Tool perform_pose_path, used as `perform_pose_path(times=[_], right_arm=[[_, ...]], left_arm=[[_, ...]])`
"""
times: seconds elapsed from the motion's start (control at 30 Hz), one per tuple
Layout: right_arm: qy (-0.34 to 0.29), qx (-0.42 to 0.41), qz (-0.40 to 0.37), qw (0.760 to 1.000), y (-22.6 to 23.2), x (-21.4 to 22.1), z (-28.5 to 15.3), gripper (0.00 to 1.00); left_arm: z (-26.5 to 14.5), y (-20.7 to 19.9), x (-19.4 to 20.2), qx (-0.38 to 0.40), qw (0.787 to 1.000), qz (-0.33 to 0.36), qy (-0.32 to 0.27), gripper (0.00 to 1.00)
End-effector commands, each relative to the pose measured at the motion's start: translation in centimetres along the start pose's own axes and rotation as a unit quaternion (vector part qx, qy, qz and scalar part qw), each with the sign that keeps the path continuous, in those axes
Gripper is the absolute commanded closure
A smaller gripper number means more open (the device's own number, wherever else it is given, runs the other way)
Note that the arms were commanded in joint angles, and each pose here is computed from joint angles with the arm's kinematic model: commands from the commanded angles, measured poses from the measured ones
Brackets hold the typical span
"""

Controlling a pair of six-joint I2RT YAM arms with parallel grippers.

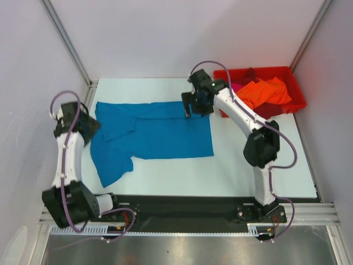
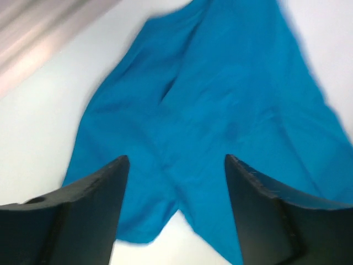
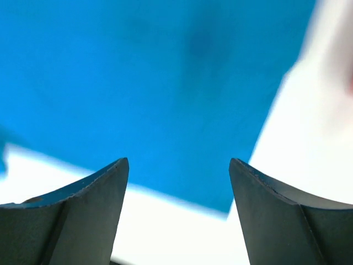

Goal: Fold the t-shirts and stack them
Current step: Fold the tshirt

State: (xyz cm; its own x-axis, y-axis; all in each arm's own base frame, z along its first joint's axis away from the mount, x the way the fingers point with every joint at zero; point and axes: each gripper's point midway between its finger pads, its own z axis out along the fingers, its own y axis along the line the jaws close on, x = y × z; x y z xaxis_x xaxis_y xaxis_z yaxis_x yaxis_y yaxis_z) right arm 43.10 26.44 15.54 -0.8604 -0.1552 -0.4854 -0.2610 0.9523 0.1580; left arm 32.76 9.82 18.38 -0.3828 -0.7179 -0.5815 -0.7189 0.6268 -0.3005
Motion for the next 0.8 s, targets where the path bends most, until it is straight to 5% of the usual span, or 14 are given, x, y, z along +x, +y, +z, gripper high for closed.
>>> perform_pose_path(times=[0.0,0.23,0.57,0.77], right_arm=[[0.035,-0.068,-0.033,0.997,4.5,5.5,-4.4,0.20],[0.073,-0.177,-0.018,0.981,7.6,11.1,-8.0,0.20],[0.107,-0.215,0.040,0.970,5.1,13.0,-7.9,0.19],[0.104,-0.214,0.044,0.970,4.6,13.0,-7.9,0.19]], left_arm=[[-1.0,7.1,7.5,-0.125,0.986,-0.094,0.050,0.28],[-1.7,11.2,14.7,-0.157,0.946,-0.280,0.048,0.35],[-4.0,16.9,18.3,-0.297,0.912,-0.275,0.063,0.49],[-1.9,17.4,20.2,-0.258,0.907,-0.328,0.053,0.49]])
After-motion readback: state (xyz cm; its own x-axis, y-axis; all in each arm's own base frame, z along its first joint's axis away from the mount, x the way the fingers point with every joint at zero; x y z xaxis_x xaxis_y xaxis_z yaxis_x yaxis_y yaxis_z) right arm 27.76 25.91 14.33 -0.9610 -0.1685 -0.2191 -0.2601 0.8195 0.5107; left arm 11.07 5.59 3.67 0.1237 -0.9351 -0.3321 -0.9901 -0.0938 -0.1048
